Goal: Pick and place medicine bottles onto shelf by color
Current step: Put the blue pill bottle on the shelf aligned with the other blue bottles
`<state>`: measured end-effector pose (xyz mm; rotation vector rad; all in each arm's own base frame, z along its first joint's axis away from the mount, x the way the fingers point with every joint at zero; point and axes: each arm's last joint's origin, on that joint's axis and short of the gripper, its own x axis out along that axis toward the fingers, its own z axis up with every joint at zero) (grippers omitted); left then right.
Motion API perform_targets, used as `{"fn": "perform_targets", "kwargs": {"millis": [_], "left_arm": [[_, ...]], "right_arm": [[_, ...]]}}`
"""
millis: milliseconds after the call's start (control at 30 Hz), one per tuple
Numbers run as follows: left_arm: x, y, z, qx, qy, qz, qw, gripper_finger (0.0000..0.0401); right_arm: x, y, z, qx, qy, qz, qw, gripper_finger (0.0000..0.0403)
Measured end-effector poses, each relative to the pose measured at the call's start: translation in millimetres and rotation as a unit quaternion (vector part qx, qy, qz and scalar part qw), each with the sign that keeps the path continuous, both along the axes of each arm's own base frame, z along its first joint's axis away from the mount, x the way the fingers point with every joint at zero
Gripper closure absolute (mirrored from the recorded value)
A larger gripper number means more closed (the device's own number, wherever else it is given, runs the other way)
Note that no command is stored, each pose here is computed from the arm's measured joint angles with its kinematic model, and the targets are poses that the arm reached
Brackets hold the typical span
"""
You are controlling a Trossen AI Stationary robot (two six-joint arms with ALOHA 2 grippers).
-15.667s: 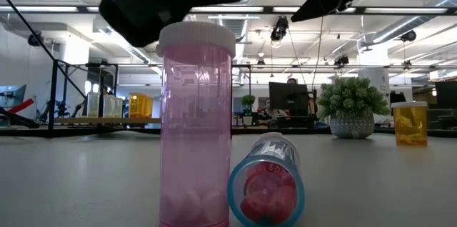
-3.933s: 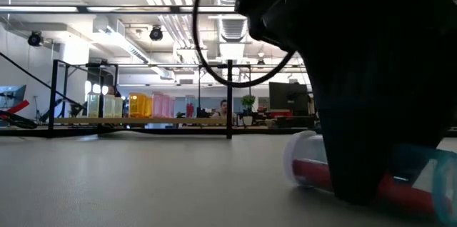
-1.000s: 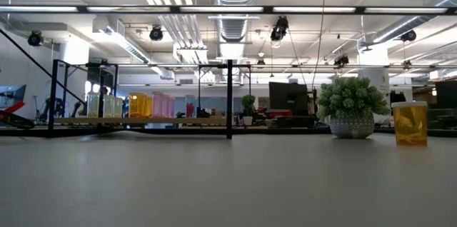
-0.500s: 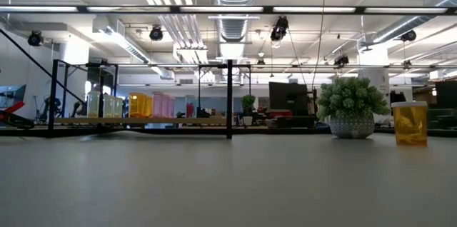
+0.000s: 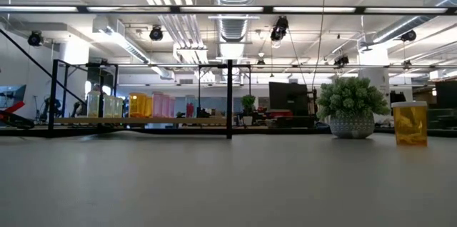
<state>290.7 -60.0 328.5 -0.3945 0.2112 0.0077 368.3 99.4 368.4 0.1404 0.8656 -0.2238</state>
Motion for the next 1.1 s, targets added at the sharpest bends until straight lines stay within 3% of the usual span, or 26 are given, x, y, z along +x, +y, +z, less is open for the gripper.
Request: {"fn": "perform_targets", "kwargs": {"millis": [200,333,700,800,1100], "left_arm": [[0.4,1.8,0.4,0.000,-0.001,0.003,1.000,0.0299],[1.0,4.6,0.3,0.000,-0.001,0.008,1.000,0.0299],[3.8,23.0,0.2,0.001,0.000,0.041,0.999,0.0299],[4.3,27.3,0.0,0.001,0.000,0.049,0.999,0.0299],[5.5,41.6,0.1,0.001,0.000,0.073,0.997,0.0298]], "right_arm": [[-6.2,-1.8,6.3,0.000,-0.002,0.002,1.000,0.0213],[-25.6,-9.1,20.7,-0.009,0.009,0.010,1.000,0.0186],[-96.0,-31.5,67.0,-0.080,-0.037,0.053,0.995,0.0177],[-114.0,-38.6,62.8,-0.096,-0.059,0.042,0.993,0.0177],[-167.8,-55.9,26.0,-0.061,-0.202,0.022,0.977,0.0177]]}}
